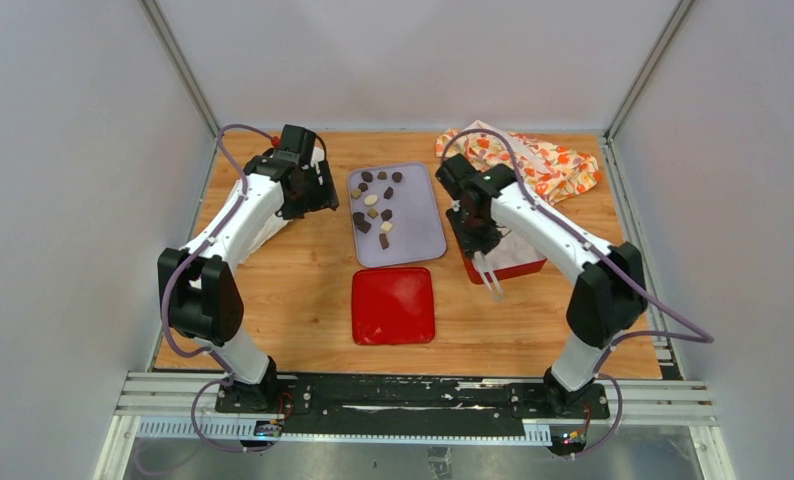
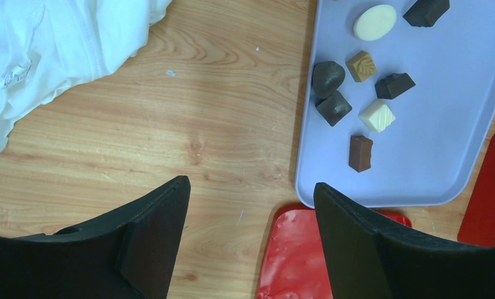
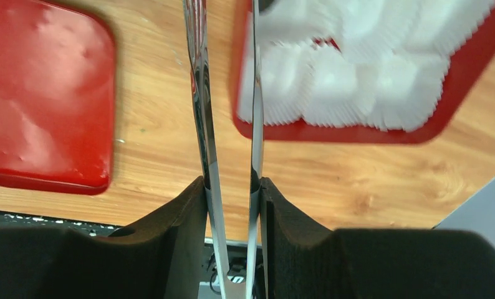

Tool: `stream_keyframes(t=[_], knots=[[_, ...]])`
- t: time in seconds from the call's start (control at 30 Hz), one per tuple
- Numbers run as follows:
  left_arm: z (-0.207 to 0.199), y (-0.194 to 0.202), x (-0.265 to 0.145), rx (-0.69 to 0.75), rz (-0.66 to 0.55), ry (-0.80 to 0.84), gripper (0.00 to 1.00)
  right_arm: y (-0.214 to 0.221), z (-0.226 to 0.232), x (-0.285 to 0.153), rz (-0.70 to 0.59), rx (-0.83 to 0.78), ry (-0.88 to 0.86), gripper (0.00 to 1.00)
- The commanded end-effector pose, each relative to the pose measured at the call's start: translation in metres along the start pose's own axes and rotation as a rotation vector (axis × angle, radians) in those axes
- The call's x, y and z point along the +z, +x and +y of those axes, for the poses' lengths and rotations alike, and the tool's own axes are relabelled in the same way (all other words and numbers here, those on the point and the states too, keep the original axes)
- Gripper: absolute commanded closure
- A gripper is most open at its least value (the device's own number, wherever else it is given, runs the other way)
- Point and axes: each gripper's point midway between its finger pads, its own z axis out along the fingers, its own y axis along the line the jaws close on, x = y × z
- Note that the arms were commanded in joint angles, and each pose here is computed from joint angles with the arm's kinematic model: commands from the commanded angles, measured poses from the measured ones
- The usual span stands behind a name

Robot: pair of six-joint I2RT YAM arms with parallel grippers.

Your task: Pack the chocolate

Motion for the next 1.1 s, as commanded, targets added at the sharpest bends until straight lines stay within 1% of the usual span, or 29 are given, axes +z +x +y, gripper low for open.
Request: stream_keyframes(t=[0.0, 0.17, 0.3, 0.8, 1.07], knots=[[0.0, -0.005, -0.005, -0.008, -0.012, 0.009, 0.22, 0.031, -0.043, -0.014, 0.021, 0.151, 0.065, 0.94], [-0.004, -0.007, -0.002, -0.014, -0.004, 0.02, 0.22, 0.065, -0.069, -0.002, 0.078, 0.263, 0.075, 0.93], [-0.008, -0.007, 0.0, -0.016, 0.005, 0.031, 0.22, 0.077, -0.076, 0.012, 0.114, 0.283, 0.091, 0.94], [-0.006, -0.006, 0.001, -0.012, 0.007, 0.025, 0.22, 0.08, -0.084, 0.048, 0.184, 0.29, 0.137, 0.93], [-0.006, -0.007, 0.002, -0.006, 0.005, 0.021, 0.22, 0.086, -0.085, 0.053, 0.211, 0.305, 0.147, 0.92]])
